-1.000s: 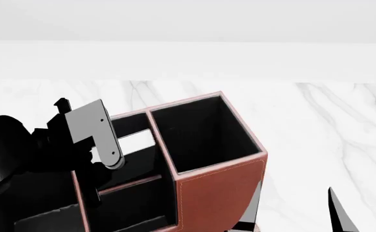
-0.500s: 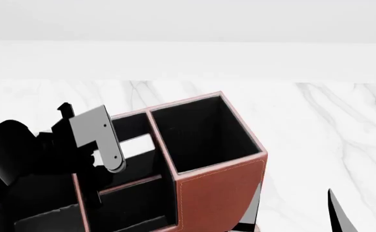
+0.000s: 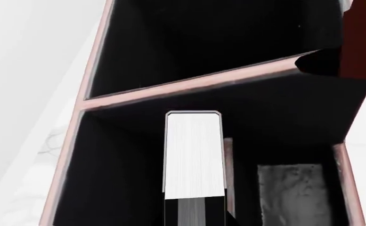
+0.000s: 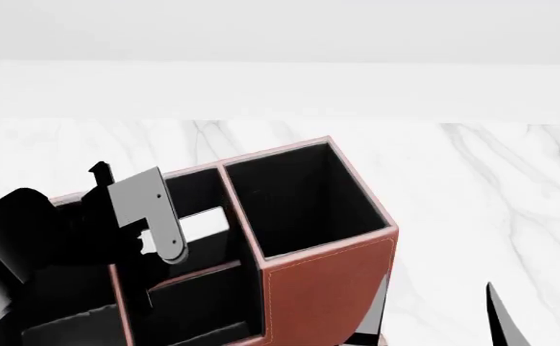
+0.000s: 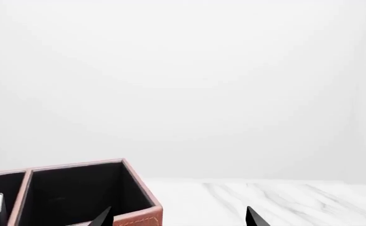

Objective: Pick up the book and place it in the front compartment of the caddy.

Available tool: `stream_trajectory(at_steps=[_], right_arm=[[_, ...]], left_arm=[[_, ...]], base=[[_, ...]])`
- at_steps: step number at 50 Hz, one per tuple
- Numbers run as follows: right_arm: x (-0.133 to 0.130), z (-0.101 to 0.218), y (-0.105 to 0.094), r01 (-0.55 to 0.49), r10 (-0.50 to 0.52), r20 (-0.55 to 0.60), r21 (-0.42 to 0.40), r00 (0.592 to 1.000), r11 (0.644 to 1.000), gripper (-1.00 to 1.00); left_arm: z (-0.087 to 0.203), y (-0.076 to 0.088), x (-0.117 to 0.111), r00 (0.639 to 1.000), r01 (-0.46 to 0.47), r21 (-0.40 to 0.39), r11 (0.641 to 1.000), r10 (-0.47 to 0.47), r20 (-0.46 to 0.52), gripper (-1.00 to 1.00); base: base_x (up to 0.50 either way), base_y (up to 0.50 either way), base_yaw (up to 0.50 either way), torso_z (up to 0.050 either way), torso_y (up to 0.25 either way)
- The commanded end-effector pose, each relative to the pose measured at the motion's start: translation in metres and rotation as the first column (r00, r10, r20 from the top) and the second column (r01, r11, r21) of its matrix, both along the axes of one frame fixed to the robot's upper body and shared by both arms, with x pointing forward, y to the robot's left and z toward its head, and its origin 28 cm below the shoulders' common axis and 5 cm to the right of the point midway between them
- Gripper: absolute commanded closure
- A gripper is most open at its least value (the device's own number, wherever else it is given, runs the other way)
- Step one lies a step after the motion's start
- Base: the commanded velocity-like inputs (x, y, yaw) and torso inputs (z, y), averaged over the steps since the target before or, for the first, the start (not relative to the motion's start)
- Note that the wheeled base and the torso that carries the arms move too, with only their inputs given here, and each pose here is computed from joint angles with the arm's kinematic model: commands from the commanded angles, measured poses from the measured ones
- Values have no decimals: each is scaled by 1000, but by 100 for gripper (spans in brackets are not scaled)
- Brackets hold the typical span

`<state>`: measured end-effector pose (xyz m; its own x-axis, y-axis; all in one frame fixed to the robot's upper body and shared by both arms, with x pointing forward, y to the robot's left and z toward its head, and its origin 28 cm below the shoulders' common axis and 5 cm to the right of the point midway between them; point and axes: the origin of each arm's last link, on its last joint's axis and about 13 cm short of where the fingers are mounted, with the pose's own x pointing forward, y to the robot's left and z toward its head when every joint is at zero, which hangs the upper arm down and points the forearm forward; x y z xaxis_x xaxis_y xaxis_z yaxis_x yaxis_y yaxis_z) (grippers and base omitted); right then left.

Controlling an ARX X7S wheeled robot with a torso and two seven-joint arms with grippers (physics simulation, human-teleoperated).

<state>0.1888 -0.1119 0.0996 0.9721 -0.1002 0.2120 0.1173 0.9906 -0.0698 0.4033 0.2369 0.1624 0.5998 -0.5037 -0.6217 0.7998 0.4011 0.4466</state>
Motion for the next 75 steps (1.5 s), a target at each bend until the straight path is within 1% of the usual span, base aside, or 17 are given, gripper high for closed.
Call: stream_trajectory(at_steps=[1,17,18,39,44,49,50,56,59,62,65,66,67,70,71,73,75], right_arm=[[0,3,0,-10,9,21,11,1000,1000,-100],[1,1,-1,-7,7,18,9,1000,1000,-100],[1,0,-1,-6,6,20,9,1000,1000,-100],[0,2,0,-8,8,23,9,1000,1000,-100],[0,3,1,-14,13,24,11,1000,1000,-100],[0,4,1,-16,16,25,13,1000,1000,-100],[0,3,1,-17,17,26,15,1000,1000,-100],[0,2,2,-24,23,22,17,999,1000,-100],[0,2,3,-27,27,21,18,999,999,-100],[0,3,4,-29,29,21,19,999,999,-100],[0,2,3,-29,28,22,20,999,999,-100],[0,2,3,-29,29,22,19,999,999,-100],[-1,2,3,-27,26,21,18,999,999,-100],[-2,3,3,-26,25,21,19,999,999,-100],[-2,3,4,-27,26,22,17,999,999,-100],[-2,3,3,-27,26,23,18,999,999,-100],[-2,3,3,-27,26,24,19,999,999,-100]], left_arm=[[5,-11,8,1000,29,-91,995,-29,9,100],[-2,-12,11,1000,11,-93,996,-12,0,100],[-3,-13,11,1000,14,-91,996,-14,-5,-100],[1,-12,3,1000,1,-112,994,0,12,-100],[18,-16,-8,995,1,-212,977,19,93,-100],[26,-18,-22,983,-22,-263,965,69,169,-100],[29,-19,-26,976,-52,-297,953,111,187,-100],[35,-22,-46,948,-79,-369,926,185,260,-100],[39,-25,-59,920,-86,-416,905,232,315,-100],[42,-29,-77,898,-105,-506,856,300,321,-100],[41,-31,-87,877,-108,-548,830,338,340,-100],[41,-31,-89,852,-117,-566,816,375,366,-100],[42,-31,-91,810,-135,-598,790,435,393,-100],[38,-33,-101,761,-136,-599,789,470,446,-100],[37,-33,-105,761,-135,-614,778,478,438,-100],[32,-34,-111,739,-140,-619,773,497,454,-100],[27,-36,-120,677,-135,-641,756,542,497,-100]], base=[[0,0,0,0,0],[0,0,0,1,1],[0,0,0,0,0],[0,0,0,0,0],[0,0,0,0,0],[0,0,0,0,0],[0,0,0,0,0],[0,0,0,0,0],[0,0,0,0,0],[0,0,0,0,0],[0,0,0,0,0],[0,0,0,0,0],[0,0,0,0,0],[0,0,0,0,0],[0,0,0,0,0],[0,0,0,0,0],[0,0,0,0,0]])
